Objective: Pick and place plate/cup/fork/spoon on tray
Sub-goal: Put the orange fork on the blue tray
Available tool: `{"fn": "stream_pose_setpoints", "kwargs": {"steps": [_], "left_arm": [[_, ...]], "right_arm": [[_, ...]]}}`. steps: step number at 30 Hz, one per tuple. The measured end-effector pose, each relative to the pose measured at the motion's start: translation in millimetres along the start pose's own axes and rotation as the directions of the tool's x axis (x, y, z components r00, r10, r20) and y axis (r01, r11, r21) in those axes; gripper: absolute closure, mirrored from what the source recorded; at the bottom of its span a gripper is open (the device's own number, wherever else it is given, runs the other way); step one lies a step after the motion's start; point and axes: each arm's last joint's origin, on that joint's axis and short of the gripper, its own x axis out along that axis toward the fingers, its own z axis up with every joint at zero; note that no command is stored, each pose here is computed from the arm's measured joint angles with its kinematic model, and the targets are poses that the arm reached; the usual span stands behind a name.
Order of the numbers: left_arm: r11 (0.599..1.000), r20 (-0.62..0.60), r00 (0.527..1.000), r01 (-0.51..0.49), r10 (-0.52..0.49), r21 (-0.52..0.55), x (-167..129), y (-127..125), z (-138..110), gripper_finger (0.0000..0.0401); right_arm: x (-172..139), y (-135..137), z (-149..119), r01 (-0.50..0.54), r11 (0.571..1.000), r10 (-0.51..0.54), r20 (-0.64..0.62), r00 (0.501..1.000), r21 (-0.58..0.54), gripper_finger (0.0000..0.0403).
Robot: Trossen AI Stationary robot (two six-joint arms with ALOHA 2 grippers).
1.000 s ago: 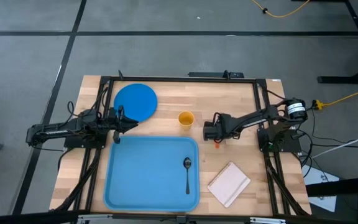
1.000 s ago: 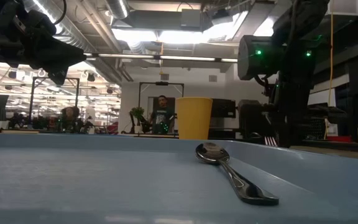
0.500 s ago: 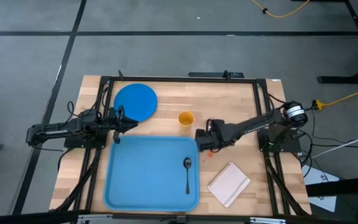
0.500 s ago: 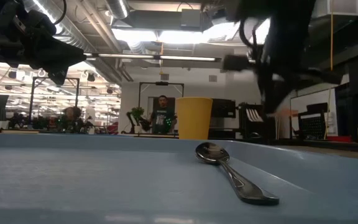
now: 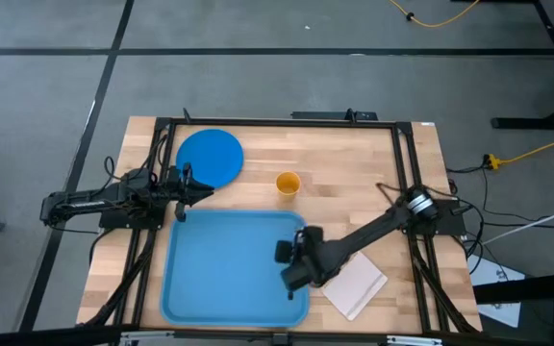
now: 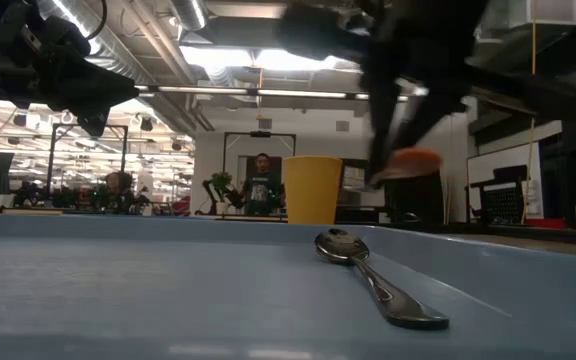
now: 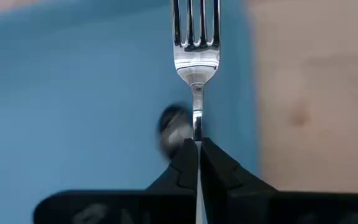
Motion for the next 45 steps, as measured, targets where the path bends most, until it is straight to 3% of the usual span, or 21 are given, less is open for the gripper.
{"fn": "stream_pose_setpoints", "kwargs": {"steps": [7,15,28,45], "left_arm": [[1.000,0.000,1.000,0.000,0.000,0.000,0.0,0.0,0.1,0.0342],[1.000,0.000,1.000,0.000,0.000,0.000,0.0,0.0,0.1,0.0342],[1.000,0.000,1.000,0.000,0.000,0.000,0.0,0.0,0.0,0.0342],[1.000,0.000,1.000,0.000,0.000,0.000,0.0,0.0,0.0,0.0342]], "right_arm": [[15.4,35.3,-30.3,-0.046,0.997,0.045,-0.016,0.999,-0.059,0.0401],[42.6,47.5,-56.8,-0.016,0.998,0.012,-0.068,0.998,-0.058,0.0401],[30.3,34.2,-77.5,0.002,1.000,-0.003,-0.087,0.996,-0.016,0.0378],[30.7,32.5,-75.1,0.015,0.998,-0.018,-0.060,0.998,-0.053,0.0374]]}}
